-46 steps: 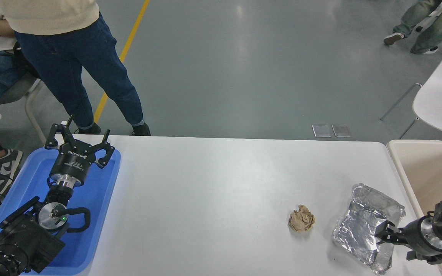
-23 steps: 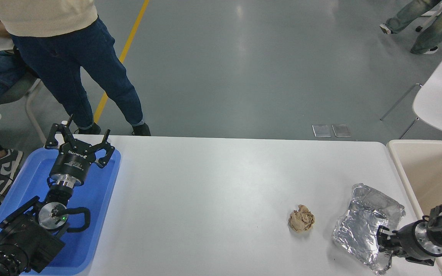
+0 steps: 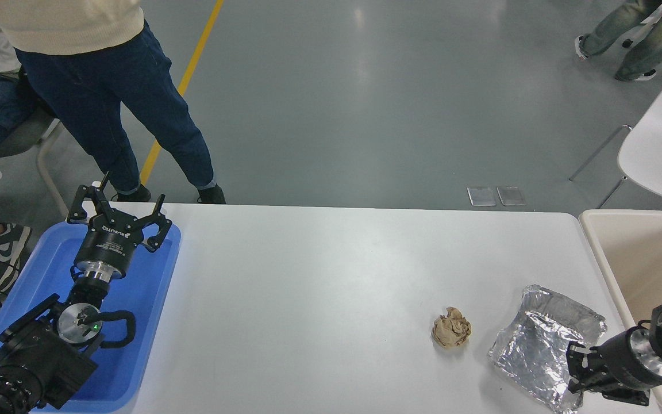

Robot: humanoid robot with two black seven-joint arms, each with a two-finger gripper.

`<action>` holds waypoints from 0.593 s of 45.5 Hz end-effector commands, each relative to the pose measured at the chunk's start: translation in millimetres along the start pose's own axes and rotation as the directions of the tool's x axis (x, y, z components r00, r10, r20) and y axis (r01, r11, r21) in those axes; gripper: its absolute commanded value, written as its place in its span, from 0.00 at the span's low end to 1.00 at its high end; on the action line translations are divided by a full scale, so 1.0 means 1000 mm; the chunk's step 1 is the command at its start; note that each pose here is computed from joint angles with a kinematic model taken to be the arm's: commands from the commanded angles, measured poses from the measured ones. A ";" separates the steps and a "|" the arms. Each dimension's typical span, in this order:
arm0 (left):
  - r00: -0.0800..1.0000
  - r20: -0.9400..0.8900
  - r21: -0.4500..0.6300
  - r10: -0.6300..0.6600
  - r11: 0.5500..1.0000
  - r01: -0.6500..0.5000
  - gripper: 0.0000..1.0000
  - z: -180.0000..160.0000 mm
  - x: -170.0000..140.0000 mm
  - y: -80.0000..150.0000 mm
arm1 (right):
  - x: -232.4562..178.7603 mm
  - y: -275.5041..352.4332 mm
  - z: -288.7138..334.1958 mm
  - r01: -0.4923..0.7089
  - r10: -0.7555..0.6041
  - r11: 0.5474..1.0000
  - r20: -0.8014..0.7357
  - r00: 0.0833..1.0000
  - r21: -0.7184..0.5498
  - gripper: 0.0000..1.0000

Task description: Pick up foil plate and place in dustbin

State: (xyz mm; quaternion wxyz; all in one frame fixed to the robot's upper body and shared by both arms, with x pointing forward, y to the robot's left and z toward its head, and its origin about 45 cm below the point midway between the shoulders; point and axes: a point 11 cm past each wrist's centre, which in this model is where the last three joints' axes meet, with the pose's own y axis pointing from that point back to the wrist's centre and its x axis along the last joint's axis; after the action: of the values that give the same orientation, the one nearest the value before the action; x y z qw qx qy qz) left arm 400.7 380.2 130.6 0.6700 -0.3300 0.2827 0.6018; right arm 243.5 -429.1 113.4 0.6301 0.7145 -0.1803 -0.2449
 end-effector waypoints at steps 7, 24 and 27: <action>1.000 -0.001 0.002 0.000 1.000 0.000 1.00 -0.001 0.000 0.000 | 0.043 0.121 -0.038 -0.049 0.052 0.998 -0.088 0.995 0.035 0.00; 1.000 -0.001 0.004 0.000 1.000 0.000 1.00 -0.001 0.000 0.000 | 0.072 0.268 -0.086 -0.365 0.378 0.925 -0.191 0.906 0.101 0.00; 1.000 -0.001 0.004 0.000 1.000 0.000 1.00 -0.001 0.000 0.000 | 0.072 0.282 -0.089 -0.395 0.406 0.914 -0.201 0.892 0.096 0.00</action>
State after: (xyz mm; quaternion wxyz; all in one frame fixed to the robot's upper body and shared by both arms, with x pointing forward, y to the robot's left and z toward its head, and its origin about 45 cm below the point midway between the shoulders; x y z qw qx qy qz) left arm 400.9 379.4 130.5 0.6707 -0.3293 0.2837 0.6010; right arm 350.6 -437.6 314.7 0.6505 0.7202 -0.2218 -0.0945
